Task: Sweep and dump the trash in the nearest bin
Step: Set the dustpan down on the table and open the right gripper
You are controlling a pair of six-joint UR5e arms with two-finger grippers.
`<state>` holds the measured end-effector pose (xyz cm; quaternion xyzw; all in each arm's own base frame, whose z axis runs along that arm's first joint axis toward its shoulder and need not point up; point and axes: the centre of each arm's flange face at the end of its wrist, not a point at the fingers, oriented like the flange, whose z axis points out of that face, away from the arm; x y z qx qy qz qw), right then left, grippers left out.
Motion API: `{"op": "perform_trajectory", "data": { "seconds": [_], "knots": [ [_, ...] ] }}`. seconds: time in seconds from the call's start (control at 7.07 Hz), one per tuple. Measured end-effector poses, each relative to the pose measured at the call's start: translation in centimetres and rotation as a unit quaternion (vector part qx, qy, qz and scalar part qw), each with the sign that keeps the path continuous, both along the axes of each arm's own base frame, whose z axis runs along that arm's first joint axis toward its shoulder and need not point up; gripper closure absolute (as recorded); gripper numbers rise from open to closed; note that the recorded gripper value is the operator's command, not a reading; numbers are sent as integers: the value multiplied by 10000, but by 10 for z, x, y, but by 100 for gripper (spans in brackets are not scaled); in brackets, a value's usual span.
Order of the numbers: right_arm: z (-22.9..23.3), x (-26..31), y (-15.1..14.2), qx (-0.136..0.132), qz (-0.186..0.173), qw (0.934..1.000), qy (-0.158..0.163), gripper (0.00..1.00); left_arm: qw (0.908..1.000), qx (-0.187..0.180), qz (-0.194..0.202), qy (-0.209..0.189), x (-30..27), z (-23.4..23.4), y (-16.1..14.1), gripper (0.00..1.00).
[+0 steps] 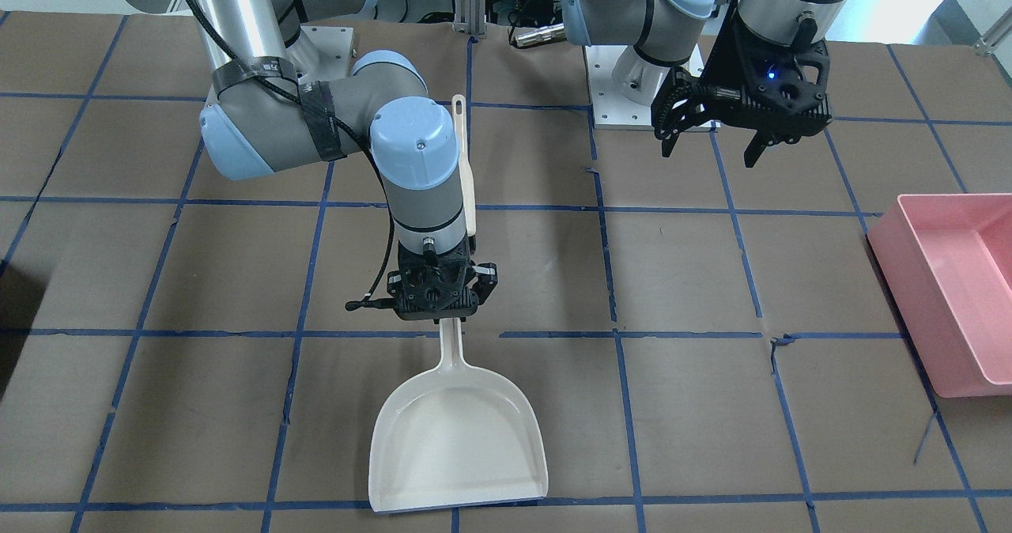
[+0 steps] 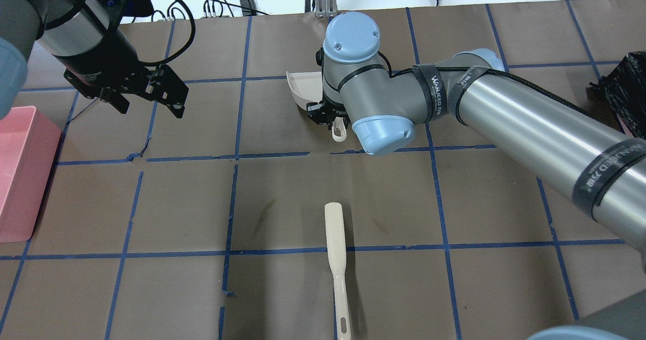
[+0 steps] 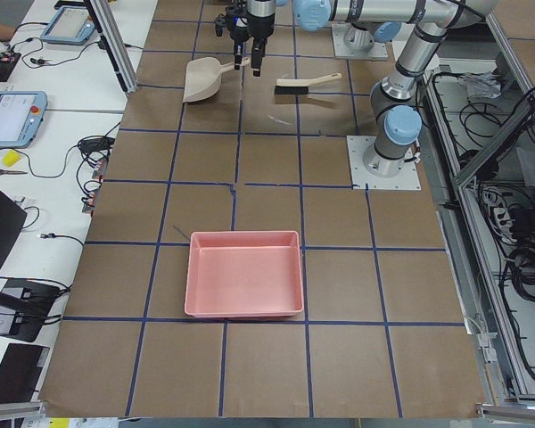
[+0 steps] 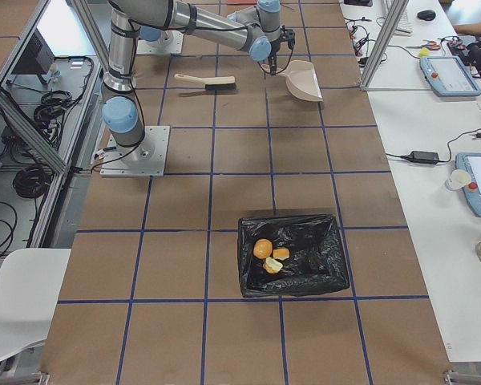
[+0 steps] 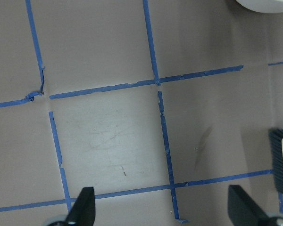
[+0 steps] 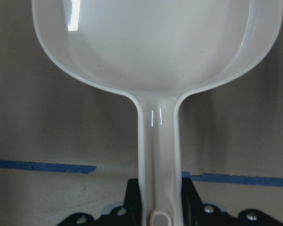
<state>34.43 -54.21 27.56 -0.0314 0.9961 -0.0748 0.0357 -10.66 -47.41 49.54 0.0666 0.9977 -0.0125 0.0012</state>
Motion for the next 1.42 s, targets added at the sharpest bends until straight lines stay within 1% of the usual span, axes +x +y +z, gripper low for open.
{"op": "perform_trajectory", "data": {
  "seconds": [0.28, 0.42, 0.57, 0.71, 0.99, 1.13, 1.27, 1.42],
  "knots": [
    [-9, 3, 0, 48, -40, 10000, 40, 93, 9999, 98, -18, 8, -2, -5, -3, 0],
    [-12, 3, -1, 69, -56, 9999, 55, 83, 9999, 149, -28, 10, -3, -7, -3, 0],
    [-16, 4, -1, 102, -96, 9999, 60, 38, 9998, 199, -39, 15, -4, -8, -2, 0],
    [-21, 5, -2, 139, -153, 9998, 61, 16, 9997, 248, 8, 36, -6, -9, -1, 0],
    [-31, 11, -3, 196, -213, 9996, 59, 13, 9981, 260, 540, 121, -8, -9, 0, 0],
    [-35, 14, -4, 203, -238, 9995, 50, 12, 9973, 255, 681, 140, -8, -9, 0, 0],
    [-31, 16, -7, 152, -256, 9996, 27, 0, 9969, 252, 730, 144, -8, -9, 0, 0],
    [-17, 16, -13, 35, -281, 9996, -14, 0, 9968, 253, 747, 145, -8, -9, 0, 0]
  ]
}}
